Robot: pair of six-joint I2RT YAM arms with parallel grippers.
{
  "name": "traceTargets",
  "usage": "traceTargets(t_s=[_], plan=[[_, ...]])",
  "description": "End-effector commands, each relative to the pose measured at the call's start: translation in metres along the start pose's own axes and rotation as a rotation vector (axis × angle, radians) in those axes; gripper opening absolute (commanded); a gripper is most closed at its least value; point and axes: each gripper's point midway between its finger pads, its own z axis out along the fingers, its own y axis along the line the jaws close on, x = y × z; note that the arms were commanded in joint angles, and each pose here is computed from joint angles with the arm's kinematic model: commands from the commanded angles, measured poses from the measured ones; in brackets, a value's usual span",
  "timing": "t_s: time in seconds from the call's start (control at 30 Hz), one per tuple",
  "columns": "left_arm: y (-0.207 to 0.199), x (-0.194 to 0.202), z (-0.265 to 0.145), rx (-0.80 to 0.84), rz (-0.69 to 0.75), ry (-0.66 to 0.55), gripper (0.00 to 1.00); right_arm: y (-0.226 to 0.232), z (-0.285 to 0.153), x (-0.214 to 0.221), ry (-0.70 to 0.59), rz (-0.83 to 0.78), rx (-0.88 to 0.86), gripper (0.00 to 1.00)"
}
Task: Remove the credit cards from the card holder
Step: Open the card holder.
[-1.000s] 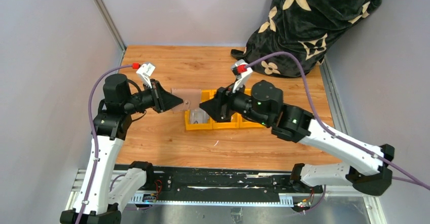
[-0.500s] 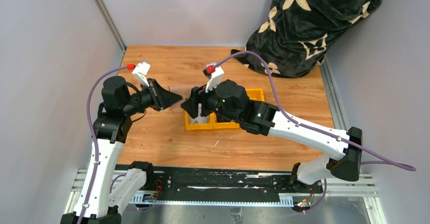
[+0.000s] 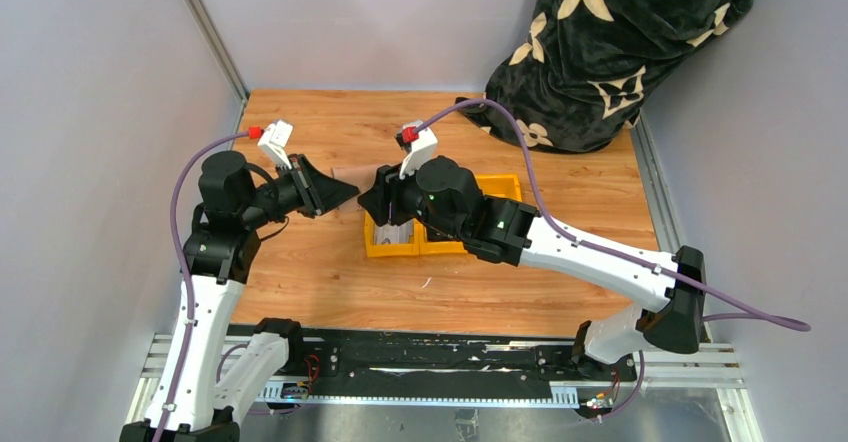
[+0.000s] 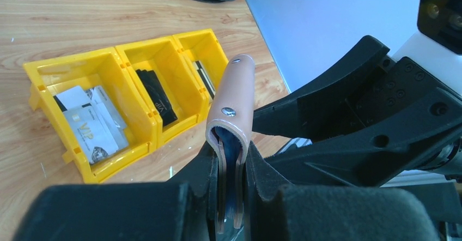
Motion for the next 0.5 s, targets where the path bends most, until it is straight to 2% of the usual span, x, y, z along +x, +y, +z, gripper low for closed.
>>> traceTargets(t_s=[0.0, 0.1, 0.33, 0.4, 0.47], plan=[[-0.016, -0.006, -0.004, 0.058, 0.01, -0.027, 0.0, 0.012, 0.006, 0.0, -0.001, -0.018, -0.015, 0.45], [-0.015, -0.006, -0.004, 0.056, 0.008, -0.028, 0.0, 0.022, 0.009, 0.003, 0.01, -0.029, -0.042, 0.39], [-0.012, -0.006, -0.002, 0.048, 0.007, -0.03, 0.0, 0.037, 0.013, 0.005, 0.024, 0.002, -0.092, 0.32], [-0.012, -0.005, -0.002, 0.048, 0.006, -0.029, 0.0, 0.037, 0.014, 0.005, 0.022, 0.006, -0.089, 0.25], [-0.011, -0.005, -0.003, 0.046, 0.005, -0.029, 0.0, 0.036, 0.014, 0.004, 0.018, 0.007, -0.082, 0.13]])
